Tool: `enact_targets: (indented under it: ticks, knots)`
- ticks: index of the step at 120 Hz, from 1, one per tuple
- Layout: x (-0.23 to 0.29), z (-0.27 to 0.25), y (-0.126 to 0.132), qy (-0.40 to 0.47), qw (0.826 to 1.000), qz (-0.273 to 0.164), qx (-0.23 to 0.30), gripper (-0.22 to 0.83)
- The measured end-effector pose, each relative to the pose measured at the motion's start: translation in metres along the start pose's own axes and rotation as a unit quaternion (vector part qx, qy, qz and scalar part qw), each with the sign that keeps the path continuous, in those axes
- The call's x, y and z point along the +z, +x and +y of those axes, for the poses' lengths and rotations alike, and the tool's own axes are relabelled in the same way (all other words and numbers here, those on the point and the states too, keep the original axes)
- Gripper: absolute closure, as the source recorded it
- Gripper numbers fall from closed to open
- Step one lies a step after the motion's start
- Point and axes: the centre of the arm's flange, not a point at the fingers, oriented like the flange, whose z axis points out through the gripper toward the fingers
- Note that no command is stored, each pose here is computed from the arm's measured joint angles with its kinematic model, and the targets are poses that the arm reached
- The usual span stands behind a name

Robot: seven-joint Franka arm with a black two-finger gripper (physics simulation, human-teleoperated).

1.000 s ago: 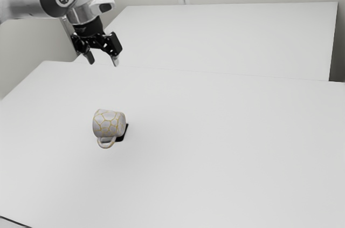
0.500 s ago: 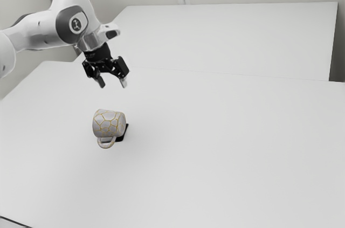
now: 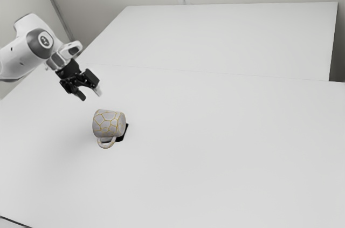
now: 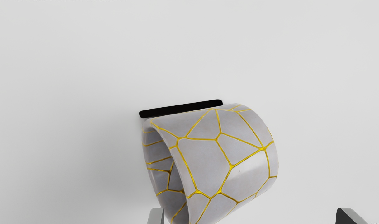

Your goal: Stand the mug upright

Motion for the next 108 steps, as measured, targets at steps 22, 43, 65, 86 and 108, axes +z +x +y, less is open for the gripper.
enact_targets:
  ticks: [22, 43, 65, 86, 108]
  knots:
    - [0.016, -0.039, -0.005, -0.037, 0.999, 0.005, 0.009, 0.0]
    - [0.048, -0.077, -0.01, -0.092, 0.996, -0.006, 0.001, 0.0]
    - [0.066, -0.086, -0.016, -0.161, 0.987, -0.015, 0.003, 0.0]
    - [0.087, -0.086, -0.021, -0.236, 0.972, -0.021, 0.0, 0.0]
    - [0.105, -0.075, -0.016, -0.288, 0.958, -0.012, 0.004, 0.0]
